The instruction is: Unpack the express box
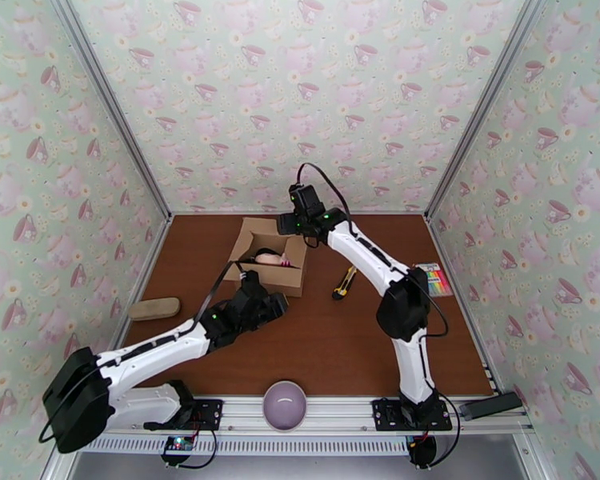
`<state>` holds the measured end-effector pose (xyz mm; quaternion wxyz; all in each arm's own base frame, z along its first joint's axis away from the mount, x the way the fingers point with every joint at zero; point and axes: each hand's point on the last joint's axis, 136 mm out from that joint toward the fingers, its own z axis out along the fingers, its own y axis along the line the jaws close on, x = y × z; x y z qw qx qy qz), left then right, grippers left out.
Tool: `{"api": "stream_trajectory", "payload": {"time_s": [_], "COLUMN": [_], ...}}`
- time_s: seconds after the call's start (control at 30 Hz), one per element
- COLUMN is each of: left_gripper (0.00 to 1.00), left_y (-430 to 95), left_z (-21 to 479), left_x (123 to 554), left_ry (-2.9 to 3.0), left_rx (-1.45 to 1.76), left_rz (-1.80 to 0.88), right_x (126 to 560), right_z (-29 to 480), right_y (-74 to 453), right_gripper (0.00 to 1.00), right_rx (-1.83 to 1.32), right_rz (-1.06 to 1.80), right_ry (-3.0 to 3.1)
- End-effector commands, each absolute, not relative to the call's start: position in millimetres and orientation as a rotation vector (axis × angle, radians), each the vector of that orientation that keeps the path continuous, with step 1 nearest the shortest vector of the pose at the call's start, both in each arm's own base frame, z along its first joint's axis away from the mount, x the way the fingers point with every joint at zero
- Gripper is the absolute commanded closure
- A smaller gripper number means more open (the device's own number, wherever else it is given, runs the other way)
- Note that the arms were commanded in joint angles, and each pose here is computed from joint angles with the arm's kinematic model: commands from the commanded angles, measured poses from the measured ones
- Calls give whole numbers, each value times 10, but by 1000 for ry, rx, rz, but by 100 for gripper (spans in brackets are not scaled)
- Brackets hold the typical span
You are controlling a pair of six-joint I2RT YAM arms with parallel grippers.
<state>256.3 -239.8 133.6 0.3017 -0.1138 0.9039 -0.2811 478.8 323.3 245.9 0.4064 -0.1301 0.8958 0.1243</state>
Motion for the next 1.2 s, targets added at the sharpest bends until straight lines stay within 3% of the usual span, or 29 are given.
{"api": "stream_trajectory", "payload": {"time_s": [0.0, 0.37, 0.57, 0.87, 1.17], "left_gripper": [38, 39, 30, 23, 19], "left_y": [-2317, -1715, -1552, -1573, -1634], "left_z": [1608, 2788, 3283, 2992, 2576], "left_x": [2528, 2368, 2716, 3638, 4058], "left_ry": [2351, 2192, 2169, 2302, 2370], "left_rx": [-263, -216, -131, 29, 82], "left_rz": [-690, -505, -387, -258, -342], "right_x": [4686, 4370, 4250, 4169, 4148], "right_z": [2633, 2791, 2871, 2769, 2672], "right_y": [3126, 2996, 2936, 2938, 2973], "right_gripper": [22, 19, 17, 17, 17], "right_rx": [-306, -247, -195, -181, -167], "right_rz": [266, 150, 178, 156, 123], "right_ry": [2225, 2231, 2229, 2269, 2285]}}
